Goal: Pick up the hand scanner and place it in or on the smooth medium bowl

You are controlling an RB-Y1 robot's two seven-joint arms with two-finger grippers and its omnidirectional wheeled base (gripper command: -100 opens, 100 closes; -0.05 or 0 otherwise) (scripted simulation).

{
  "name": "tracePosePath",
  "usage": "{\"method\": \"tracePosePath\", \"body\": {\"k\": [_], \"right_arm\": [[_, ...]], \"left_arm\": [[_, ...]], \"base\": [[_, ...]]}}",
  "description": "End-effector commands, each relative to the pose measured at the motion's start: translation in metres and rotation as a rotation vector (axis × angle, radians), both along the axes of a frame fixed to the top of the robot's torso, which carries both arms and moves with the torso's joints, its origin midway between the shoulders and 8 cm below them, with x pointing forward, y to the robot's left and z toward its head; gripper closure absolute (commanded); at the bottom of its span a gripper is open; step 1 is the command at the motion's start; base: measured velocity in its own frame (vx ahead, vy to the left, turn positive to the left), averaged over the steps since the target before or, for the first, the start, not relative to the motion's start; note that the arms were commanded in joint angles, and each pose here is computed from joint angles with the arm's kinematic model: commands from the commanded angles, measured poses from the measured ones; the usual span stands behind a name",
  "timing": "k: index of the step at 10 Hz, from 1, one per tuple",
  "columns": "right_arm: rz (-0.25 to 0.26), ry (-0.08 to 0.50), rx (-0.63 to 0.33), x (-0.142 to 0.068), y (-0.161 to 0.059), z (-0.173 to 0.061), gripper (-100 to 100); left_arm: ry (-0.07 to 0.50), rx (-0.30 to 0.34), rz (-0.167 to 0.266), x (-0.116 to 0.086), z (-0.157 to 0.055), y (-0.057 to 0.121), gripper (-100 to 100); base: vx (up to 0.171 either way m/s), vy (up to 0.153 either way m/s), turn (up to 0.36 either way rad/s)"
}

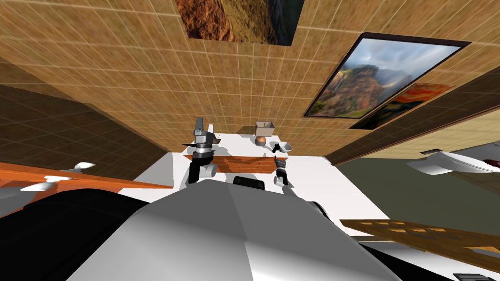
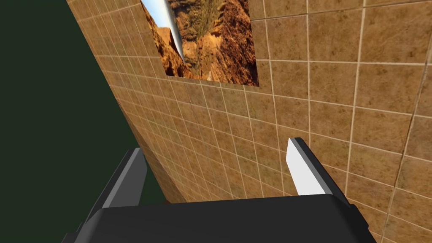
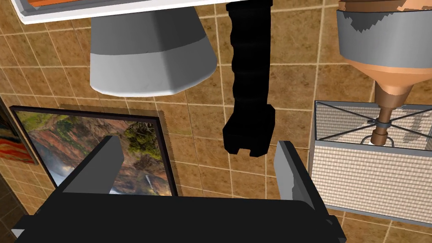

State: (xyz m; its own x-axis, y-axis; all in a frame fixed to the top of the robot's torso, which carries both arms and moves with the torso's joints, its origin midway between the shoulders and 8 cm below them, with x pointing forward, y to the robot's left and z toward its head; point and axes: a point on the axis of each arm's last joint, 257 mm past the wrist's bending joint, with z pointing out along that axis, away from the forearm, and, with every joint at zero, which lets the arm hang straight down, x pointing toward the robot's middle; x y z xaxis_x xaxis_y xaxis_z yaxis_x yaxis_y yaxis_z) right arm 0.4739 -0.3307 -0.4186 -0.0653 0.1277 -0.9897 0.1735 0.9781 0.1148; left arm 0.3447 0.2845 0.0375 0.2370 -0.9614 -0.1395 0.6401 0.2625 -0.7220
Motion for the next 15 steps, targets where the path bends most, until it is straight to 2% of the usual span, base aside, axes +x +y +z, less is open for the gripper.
{"method": "tracePosePath", "body": {"k": [1,3,5,6,7,10,11,12,13,14,15], "right_arm": [[0.0,0.0,-0.041,0.001,-0.002,0.001,-100],[0.006,-0.011,-0.085,0.008,-0.001,0.008,-100],[0.007,-0.013,-0.083,0.009,0.0,0.008,-100],[0.008,-0.015,-0.086,0.009,0.0,0.009,0],[-0.023,-0.017,-0.087,0.011,-0.006,0.011,-100],[-0.099,-0.018,-0.087,0.014,-0.02,0.014,-100],[-0.099,-0.018,-0.087,0.014,-0.02,0.014,-100],[-0.129,-0.016,-0.087,0.015,-0.025,0.015,-100],[-0.114,-0.017,-0.085,0.015,-0.022,0.015,-100],[-0.117,-0.017,-0.087,0.015,-0.022,0.015,100],[-0.116,-0.017,-0.087,0.015,-0.022,0.015,100]], "left_arm": [[0.0,0.0,0.0,0.0,0.0,0.0,0],[0.0,0.0,0.0,0.0,0.0,0.0,0],[0.0,0.0,0.0,0.0,0.0,0.0,0],[0.0,0.0,0.0,0.0,0.0,0.0,0],[0.0,0.0,0.0,0.0,0.0,0.0,0],[0.0,0.0,0.0,0.0,0.0,0.0,0],[0.0,0.0,0.0,0.0,0.0,0.0,0],[0.0,0.0,0.0,0.0,0.0,0.0,0],[0.0,0.0,0.0,0.0,0.0,0.0,0],[0.0,0.0,0.0,0.0,0.0,0.0,0],[0.0,0.0,0.0,0.0,0.0,0.0,0]], "base": [[0.167,0.022,0.008],[0.165,0.049,0.029],[0.149,0.018,0.022],[0.017,0.002,0.0],[-0.01,-0.03,0.217],[-0.059,-0.094,0.272],[-0.044,-0.07,0.075],[-0.032,-0.061,0.18],[-0.016,-0.034,0.053],[-0.003,-0.006,-0.01],[-0.001,-0.001,0.01]]}}
